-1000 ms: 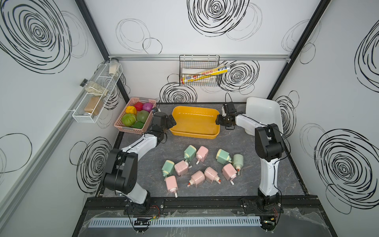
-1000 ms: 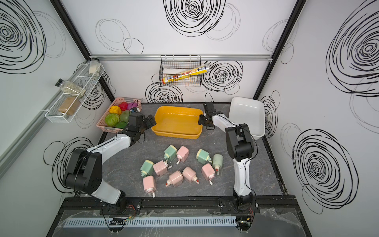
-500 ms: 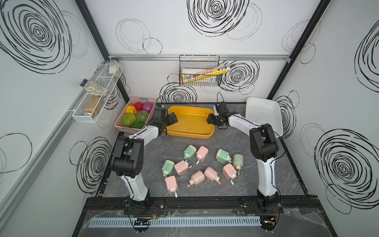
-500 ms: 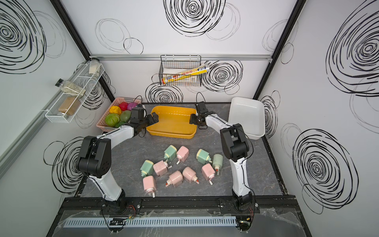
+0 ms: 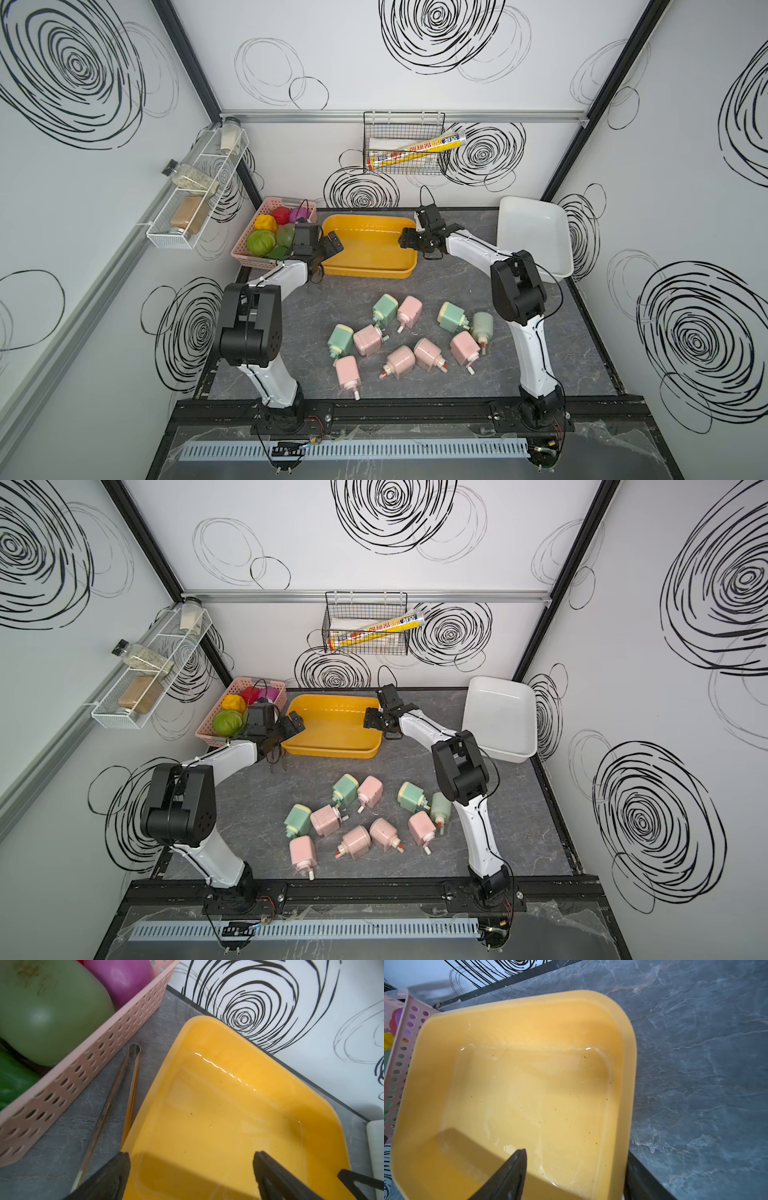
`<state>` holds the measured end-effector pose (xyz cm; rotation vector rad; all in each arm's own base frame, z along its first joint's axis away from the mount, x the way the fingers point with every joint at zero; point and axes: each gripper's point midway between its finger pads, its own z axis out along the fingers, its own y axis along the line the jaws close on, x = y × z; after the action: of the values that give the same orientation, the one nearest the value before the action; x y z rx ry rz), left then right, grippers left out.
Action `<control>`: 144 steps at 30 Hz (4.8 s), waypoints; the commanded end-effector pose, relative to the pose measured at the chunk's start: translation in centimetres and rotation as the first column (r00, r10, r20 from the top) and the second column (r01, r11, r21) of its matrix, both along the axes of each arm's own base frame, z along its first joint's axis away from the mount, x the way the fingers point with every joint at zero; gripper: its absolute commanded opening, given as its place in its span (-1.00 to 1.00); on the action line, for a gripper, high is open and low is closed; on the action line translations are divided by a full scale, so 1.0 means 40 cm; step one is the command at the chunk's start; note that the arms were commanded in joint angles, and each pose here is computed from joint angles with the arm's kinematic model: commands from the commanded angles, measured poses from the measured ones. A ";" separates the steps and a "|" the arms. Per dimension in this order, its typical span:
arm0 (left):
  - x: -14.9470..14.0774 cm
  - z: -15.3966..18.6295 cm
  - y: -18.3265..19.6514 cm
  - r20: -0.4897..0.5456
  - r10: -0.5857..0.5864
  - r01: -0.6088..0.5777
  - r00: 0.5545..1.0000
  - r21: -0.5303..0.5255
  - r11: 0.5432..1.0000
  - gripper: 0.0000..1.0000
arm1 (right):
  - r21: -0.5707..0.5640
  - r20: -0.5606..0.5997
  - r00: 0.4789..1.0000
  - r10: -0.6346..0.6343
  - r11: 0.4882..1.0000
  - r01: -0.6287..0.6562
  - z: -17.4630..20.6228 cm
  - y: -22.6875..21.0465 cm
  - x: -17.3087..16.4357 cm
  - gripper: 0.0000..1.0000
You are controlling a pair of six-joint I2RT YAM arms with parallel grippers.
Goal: Place the pencil sharpeners by color into the storage box
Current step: Move the storage box to the center of the board, then pick up the storage box at the center of the board.
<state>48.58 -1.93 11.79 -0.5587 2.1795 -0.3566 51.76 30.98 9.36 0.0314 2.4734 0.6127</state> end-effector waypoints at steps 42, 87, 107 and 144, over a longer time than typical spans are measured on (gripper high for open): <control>-0.206 0.067 -0.307 0.112 -0.109 0.130 0.988 -0.196 0.972 0.98 | 0.099 0.179 0.781 -0.598 0.801 0.590 0.229 -0.793 -0.250 1.00; -0.119 0.022 -0.423 0.127 -0.091 0.119 0.988 -0.240 0.964 0.98 | 0.132 -0.269 0.383 -0.884 0.360 0.923 -0.024 -0.992 -0.230 0.46; -0.150 0.062 -0.375 0.159 -0.084 0.109 0.984 -0.158 0.981 0.98 | 0.097 -0.260 0.330 -0.907 0.316 0.944 -0.056 -1.012 -0.236 -0.20; -0.117 0.161 -0.223 0.237 -0.066 0.084 0.969 -0.066 0.994 0.98 | -0.138 0.138 0.649 -0.748 0.635 0.760 0.118 -1.084 -0.219 -1.00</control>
<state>43.40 -12.65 15.88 -0.4812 2.0317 -0.5456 42.27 -11.99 11.28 1.1553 2.1039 0.0795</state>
